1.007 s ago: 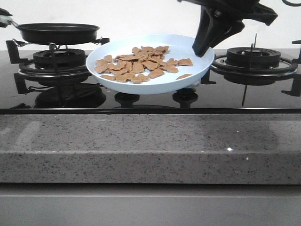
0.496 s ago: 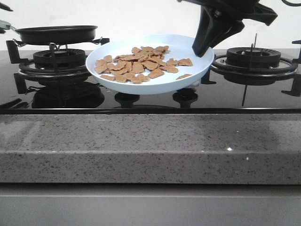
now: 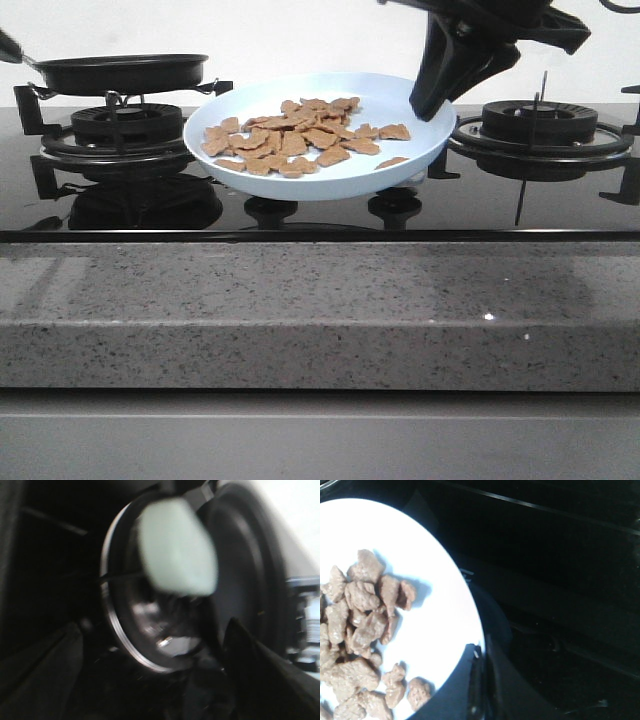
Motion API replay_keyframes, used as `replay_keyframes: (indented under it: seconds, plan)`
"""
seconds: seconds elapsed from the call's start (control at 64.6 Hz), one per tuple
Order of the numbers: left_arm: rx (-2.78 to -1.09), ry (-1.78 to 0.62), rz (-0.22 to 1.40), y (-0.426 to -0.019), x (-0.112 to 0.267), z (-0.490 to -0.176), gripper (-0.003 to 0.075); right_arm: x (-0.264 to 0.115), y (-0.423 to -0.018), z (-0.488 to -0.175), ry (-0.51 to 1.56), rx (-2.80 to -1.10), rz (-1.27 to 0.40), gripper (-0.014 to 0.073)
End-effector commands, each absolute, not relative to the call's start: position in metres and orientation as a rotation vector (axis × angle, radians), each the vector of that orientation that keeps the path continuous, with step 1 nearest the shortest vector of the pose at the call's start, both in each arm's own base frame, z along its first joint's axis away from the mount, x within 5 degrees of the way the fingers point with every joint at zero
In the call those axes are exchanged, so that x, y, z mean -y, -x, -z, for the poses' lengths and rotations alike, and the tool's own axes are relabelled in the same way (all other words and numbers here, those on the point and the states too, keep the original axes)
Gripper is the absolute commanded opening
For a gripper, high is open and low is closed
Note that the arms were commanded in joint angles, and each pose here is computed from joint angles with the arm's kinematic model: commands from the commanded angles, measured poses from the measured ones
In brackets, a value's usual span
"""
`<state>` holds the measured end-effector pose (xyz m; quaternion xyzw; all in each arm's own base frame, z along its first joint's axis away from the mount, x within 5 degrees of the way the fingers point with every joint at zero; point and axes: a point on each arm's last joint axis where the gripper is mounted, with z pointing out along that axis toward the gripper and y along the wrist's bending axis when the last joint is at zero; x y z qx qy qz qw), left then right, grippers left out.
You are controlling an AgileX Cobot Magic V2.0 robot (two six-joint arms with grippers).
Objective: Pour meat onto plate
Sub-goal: 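Lower the pan onto the burner and open the left gripper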
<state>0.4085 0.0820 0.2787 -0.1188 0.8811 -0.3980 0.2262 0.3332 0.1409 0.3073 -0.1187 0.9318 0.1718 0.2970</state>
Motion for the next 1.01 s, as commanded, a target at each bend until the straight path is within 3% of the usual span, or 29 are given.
replay_keyframes:
  seconds: [0.0,0.124,0.356,0.682,0.991]
  plan:
    - [-2.396,0.230,1.113,-0.395,-0.070,-0.319,0.0562,-0.139,-0.329,-0.339,0.296,-2.343,-0.484,-0.0060]
    - [-2.385,0.203,1.101,-0.390,-0.064,-0.329,0.0451,-0.139,-0.329,-0.339,0.296,-2.343,-0.484,-0.0060]
    - [-2.367,0.131,1.093,-0.383,-0.047,-0.346,-0.0015,-0.139,-0.329,-0.339,0.296,-2.343,-0.484,-0.0060]
    - [-2.332,-0.006,1.039,-0.364,-0.014,-0.377,-0.0020,-0.138,-0.329,-0.339,0.297,-2.344,-0.485,-0.0060]
    - [-2.198,-0.169,0.402,-0.297,0.034,-0.440,-0.0020,-0.138,-0.329,-0.339,0.297,-2.344,-0.485,-0.0060]
